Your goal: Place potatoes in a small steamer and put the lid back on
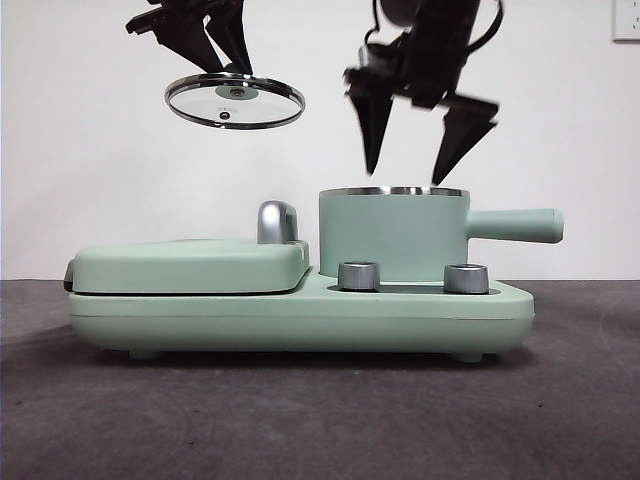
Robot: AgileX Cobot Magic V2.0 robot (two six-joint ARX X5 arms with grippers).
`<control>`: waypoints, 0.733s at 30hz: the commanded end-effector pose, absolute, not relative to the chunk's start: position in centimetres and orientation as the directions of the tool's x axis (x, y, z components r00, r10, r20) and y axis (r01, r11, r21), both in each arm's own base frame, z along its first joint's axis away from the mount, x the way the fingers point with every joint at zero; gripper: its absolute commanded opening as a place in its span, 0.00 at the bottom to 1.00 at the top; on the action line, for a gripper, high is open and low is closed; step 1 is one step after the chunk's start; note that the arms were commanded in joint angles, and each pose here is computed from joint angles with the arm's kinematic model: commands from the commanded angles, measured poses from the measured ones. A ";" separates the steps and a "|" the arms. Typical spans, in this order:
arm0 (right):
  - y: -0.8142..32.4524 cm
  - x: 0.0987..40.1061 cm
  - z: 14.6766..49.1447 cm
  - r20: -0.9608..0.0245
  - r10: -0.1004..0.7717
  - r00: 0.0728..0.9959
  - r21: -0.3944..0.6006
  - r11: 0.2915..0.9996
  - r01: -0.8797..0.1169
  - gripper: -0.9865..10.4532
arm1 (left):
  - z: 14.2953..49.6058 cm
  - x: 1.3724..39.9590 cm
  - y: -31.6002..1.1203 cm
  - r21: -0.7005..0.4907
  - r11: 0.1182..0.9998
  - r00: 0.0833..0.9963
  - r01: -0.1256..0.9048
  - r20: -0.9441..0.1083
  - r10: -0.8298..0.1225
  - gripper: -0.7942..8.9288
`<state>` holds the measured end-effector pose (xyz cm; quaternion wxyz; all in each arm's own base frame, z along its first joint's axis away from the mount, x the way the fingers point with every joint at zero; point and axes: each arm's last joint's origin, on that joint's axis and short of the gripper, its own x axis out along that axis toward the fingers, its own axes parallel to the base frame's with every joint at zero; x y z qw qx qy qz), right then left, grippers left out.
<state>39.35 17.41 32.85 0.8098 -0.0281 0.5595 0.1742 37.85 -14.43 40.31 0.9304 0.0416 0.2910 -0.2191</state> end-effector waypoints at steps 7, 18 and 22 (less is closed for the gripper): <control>14.6 32.5 41.2 -0.868 0.278 0.411 0.142 0.933 -0.330 0.47 | 41.8 37.3 -15.4 -0.047 0.888 0.756 0.458 -0.504 -0.417 0.09; 9.8 19.3 42.2 -0.841 0.306 0.447 0.135 0.918 -0.374 0.47 | 41.5 36.5 -17.9 -0.048 0.856 0.722 0.515 -0.514 -0.463 0.09; 8.9 15.0 39.8 -0.797 0.367 0.481 0.173 0.900 -0.400 0.47 | 40.8 36.2 -19.3 -0.049 0.838 0.697 0.543 -0.529 -0.483 0.09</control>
